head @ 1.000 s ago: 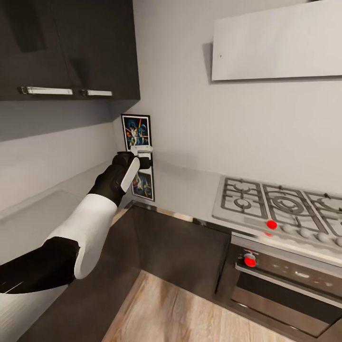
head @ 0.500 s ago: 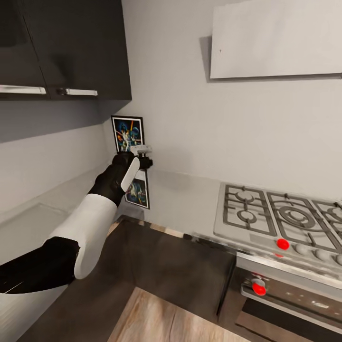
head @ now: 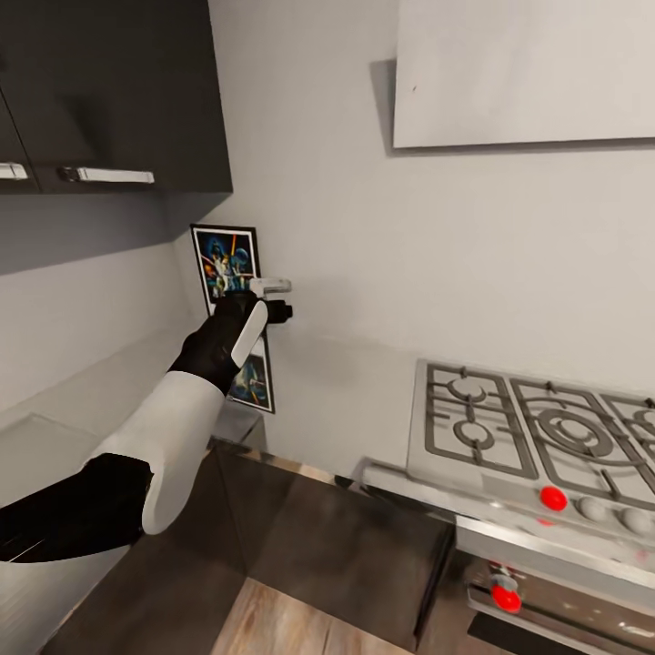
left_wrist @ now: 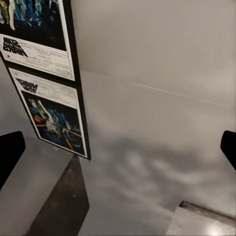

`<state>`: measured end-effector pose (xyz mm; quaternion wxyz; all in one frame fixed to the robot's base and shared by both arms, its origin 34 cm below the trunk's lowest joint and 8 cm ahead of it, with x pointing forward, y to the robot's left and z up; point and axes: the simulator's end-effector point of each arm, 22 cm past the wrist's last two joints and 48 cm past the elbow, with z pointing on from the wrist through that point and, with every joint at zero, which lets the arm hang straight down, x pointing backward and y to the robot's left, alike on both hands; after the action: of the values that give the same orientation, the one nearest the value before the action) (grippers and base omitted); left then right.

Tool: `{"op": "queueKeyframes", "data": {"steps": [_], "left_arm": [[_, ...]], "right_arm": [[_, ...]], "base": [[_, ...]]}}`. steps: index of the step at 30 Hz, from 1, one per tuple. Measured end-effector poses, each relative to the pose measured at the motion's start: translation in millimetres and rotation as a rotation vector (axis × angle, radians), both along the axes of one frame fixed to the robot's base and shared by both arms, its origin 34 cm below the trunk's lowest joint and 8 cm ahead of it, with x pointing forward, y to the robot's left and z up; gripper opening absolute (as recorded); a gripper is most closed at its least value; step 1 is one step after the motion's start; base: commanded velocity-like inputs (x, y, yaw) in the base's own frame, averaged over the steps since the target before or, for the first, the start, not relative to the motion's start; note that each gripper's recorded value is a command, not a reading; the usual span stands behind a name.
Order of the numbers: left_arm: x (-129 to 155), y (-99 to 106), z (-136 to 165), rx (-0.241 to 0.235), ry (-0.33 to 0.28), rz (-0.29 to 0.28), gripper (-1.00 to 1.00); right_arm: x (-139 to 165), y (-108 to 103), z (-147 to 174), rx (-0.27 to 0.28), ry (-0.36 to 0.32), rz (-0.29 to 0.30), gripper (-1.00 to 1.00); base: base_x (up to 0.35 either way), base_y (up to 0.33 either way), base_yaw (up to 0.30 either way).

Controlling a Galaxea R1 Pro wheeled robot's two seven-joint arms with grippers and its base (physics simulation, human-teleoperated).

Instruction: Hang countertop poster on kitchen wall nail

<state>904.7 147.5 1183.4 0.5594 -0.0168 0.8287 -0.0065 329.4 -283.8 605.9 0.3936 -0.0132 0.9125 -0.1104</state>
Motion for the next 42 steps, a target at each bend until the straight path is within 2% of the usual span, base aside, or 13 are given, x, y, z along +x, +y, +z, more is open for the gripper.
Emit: {"op": "queueKeyframes", "data": {"steps": [10,26,29,35,42], "left_arm": [[0.3,0.1,0.2,-0.001,-0.001,0.000,1.00],[0.2,0.0,0.2,0.000,-0.001,0.000,1.00],[0.4,0.0,0.4,-0.001,-0.002,0.000,1.00],[0.4,0.1,1.1,-0.003,-0.003,0.001,1.00],[0.3,0.0,1.2,-0.001,-0.003,0.000,1.00]], "right_arm": [[0.1,-0.5,-0.1,0.000,0.000,0.002,1.00],[-0.3,-0.5,-0.4,-0.001,0.001,0.003,1.00],[-13.4,-0.9,-8.5,-0.002,0.036,0.002,1.00],[-85.6,-9.6,-41.6,-0.017,0.207,-0.005,1.00],[-111.5,-9.8,-50.1,-0.019,0.266,-0.006,1.00]], "base": [[0.115,0.000,0.000],[0.274,0.000,0.000],[0.045,0.000,0.000],[0.051,0.041,0.000],[0.157,0.157,0.000]]}}
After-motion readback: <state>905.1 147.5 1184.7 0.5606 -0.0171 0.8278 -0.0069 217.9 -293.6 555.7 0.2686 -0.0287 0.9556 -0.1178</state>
